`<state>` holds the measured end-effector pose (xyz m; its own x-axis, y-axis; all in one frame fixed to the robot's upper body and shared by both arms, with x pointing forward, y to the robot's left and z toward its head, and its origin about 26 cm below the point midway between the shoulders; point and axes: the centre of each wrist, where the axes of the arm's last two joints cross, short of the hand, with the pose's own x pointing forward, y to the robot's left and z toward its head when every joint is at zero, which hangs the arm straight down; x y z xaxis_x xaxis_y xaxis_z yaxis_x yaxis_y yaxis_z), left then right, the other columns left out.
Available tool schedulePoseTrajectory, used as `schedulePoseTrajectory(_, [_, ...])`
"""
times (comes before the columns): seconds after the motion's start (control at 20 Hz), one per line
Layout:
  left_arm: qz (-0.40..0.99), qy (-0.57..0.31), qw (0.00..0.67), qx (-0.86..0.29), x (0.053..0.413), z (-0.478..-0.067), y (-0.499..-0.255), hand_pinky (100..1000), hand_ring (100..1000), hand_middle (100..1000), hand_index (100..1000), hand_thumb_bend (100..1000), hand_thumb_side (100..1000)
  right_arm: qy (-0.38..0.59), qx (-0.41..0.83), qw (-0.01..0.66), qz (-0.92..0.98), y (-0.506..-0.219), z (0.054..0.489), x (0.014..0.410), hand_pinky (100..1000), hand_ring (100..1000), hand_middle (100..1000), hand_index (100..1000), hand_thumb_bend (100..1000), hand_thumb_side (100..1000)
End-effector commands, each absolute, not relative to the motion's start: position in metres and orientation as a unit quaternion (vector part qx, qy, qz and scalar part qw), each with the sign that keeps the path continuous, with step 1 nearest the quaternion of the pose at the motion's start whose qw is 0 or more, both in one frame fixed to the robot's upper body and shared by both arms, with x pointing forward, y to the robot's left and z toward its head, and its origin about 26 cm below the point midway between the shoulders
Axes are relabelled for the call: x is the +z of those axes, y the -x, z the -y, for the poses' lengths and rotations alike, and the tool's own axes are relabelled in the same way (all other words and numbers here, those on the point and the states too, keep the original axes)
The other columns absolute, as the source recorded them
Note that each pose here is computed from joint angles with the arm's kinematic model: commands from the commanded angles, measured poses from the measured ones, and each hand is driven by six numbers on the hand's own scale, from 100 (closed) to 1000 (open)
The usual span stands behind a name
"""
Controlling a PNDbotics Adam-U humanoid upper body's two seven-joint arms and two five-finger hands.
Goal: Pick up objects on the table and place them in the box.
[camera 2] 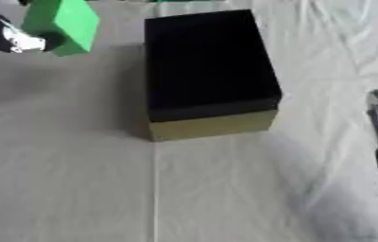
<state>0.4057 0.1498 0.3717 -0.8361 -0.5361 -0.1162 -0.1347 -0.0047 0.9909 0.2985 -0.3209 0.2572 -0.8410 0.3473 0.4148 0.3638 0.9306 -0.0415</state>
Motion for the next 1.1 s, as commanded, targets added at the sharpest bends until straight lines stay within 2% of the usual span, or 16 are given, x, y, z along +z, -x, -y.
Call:
schedulePoseTrajectory(0.05, [0.713, -0.229, 0.116, -0.652, 0.385, -0.127, -0.398, 495, 571, 613, 718, 180, 453, 0.176, -0.011, 0.194, 0.965, -0.295, 0.318, 0.268, 865, 796, 814, 814, 100, 1000])
schedulePoseTrajectory(0.5, [0.756, -0.208, 0.086, -0.615, 0.378, -0.077, -0.400, 495, 571, 612, 720, 180, 457, 0.153, -0.017, 0.183, 0.971, -0.298, 0.310, 0.276, 865, 796, 814, 814, 100, 1000])
schedulePoseTrajectory(1.1, [0.718, -0.320, 0.065, -0.615, 0.354, -0.040, -0.410, 515, 595, 626, 723, 172, 454, 0.109, -0.036, 0.168, 0.979, -0.302, 0.297, 0.285, 865, 794, 813, 814, 100, 1000])
